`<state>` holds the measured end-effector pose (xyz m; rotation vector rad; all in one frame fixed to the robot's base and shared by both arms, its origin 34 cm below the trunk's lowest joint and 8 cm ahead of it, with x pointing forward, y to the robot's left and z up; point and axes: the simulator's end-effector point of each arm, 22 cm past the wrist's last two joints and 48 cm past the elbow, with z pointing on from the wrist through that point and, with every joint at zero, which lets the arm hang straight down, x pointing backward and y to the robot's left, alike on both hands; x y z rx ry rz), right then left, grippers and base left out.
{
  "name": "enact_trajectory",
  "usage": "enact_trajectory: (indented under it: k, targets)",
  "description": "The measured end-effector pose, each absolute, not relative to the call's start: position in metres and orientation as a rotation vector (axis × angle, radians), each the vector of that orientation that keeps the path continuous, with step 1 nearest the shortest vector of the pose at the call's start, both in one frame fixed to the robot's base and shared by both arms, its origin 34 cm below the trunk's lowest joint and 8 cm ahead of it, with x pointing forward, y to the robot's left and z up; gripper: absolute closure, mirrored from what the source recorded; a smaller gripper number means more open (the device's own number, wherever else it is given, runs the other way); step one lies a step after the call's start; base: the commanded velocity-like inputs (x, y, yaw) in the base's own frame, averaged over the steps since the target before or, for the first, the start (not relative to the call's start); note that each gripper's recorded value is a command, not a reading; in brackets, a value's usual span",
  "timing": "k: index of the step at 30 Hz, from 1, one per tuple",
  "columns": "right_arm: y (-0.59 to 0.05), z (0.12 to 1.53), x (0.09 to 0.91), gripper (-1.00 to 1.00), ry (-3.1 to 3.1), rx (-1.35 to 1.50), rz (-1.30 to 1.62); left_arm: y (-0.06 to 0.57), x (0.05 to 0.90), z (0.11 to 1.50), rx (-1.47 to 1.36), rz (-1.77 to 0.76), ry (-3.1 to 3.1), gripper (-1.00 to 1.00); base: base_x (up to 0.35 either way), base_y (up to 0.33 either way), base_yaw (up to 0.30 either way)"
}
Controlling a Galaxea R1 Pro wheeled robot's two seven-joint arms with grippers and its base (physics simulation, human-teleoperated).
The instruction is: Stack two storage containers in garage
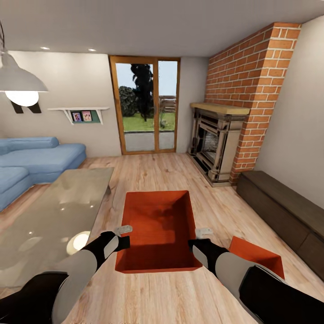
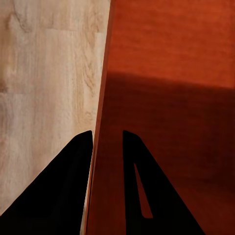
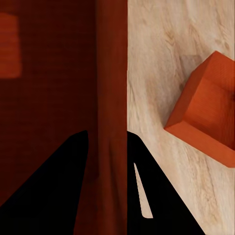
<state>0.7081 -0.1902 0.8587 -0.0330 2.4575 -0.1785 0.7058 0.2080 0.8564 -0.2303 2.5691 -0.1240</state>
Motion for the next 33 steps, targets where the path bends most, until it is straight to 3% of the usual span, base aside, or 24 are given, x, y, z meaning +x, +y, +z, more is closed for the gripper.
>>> enact_trajectory:
  k: [33]
  targets:
    - [-0.1906,0.8599,0.7095,1.0,2.453,-0.036,-0.179,0.2076,0.7065,0.8568,-0.236,-0.127,2.564,1.0,0.0,0.0,0.268]
